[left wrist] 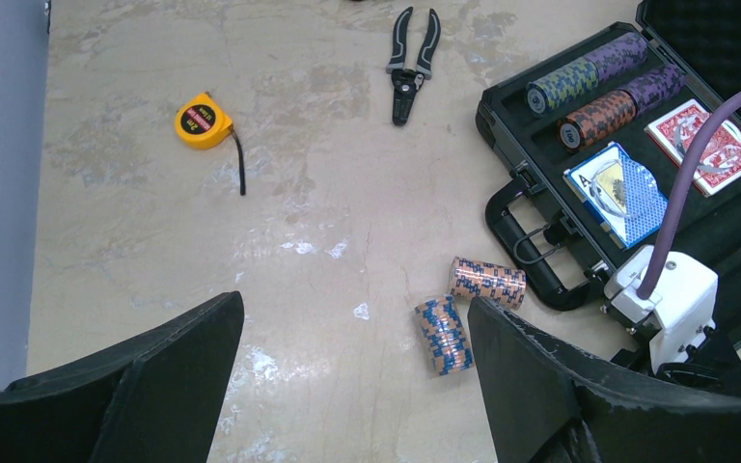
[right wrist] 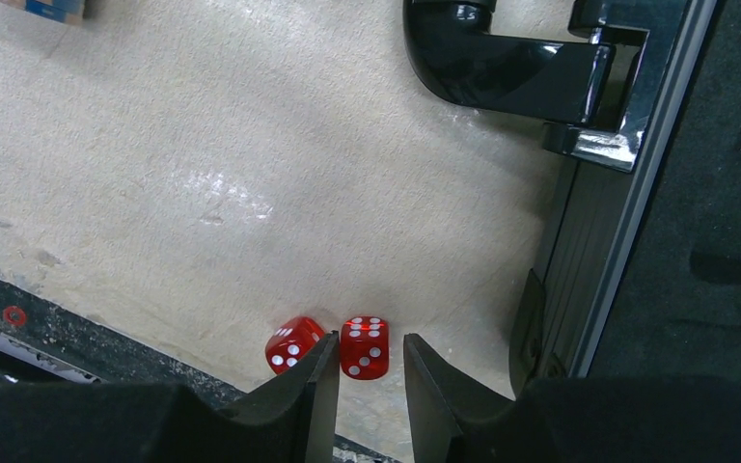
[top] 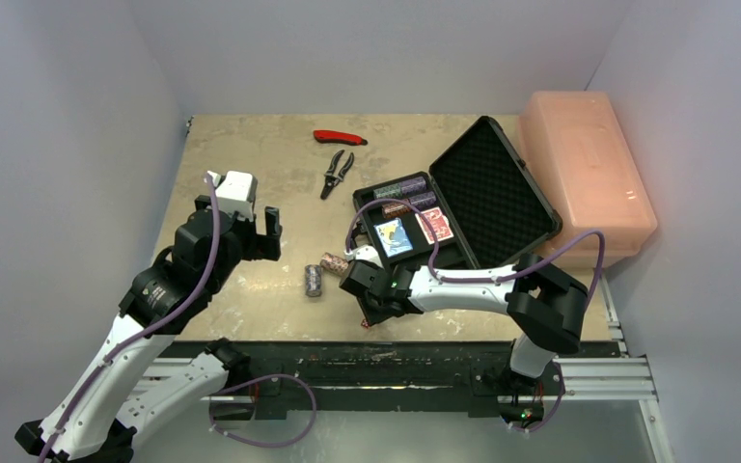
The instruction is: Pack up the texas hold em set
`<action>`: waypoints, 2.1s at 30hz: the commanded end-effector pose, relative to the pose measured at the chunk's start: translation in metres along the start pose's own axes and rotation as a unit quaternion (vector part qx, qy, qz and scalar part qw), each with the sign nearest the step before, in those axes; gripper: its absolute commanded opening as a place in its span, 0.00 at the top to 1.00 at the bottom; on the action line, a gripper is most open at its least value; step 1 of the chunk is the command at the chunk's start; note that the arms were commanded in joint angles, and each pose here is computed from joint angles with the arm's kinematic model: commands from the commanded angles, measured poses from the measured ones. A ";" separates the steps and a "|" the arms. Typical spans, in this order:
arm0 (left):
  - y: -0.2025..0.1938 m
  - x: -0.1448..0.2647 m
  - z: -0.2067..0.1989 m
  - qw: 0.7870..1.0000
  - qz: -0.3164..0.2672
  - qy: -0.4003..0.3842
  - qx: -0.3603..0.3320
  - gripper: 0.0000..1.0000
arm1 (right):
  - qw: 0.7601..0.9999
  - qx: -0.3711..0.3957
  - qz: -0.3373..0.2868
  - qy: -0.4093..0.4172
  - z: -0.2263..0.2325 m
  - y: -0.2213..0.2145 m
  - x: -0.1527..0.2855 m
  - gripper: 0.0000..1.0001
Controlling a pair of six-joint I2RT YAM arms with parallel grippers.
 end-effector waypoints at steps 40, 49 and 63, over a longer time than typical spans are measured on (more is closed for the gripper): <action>0.004 0.000 0.003 1.000 -0.014 0.009 0.002 0.14 | 1.000 0.001 0.008 -0.004 0.005 -0.007 -0.001 0.77; 0.003 0.000 0.004 1.000 -0.013 0.010 0.002 0.14 | 1.000 -0.002 -0.003 0.008 0.008 -0.001 0.005 1.00; 0.003 -0.001 0.003 1.000 -0.011 0.011 0.001 0.14 | 0.999 -0.007 -0.048 0.016 0.013 0.021 0.028 1.00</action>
Point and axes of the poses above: each gripper's point midway between its finger pads, its own x axis back along the fingers, its own z axis along the line the jaws close on, y = z × x, the point moved 6 cm from there along x, back along the fingers, and after that the axes turned 10 degrees about -x, right-handed, at the moved point
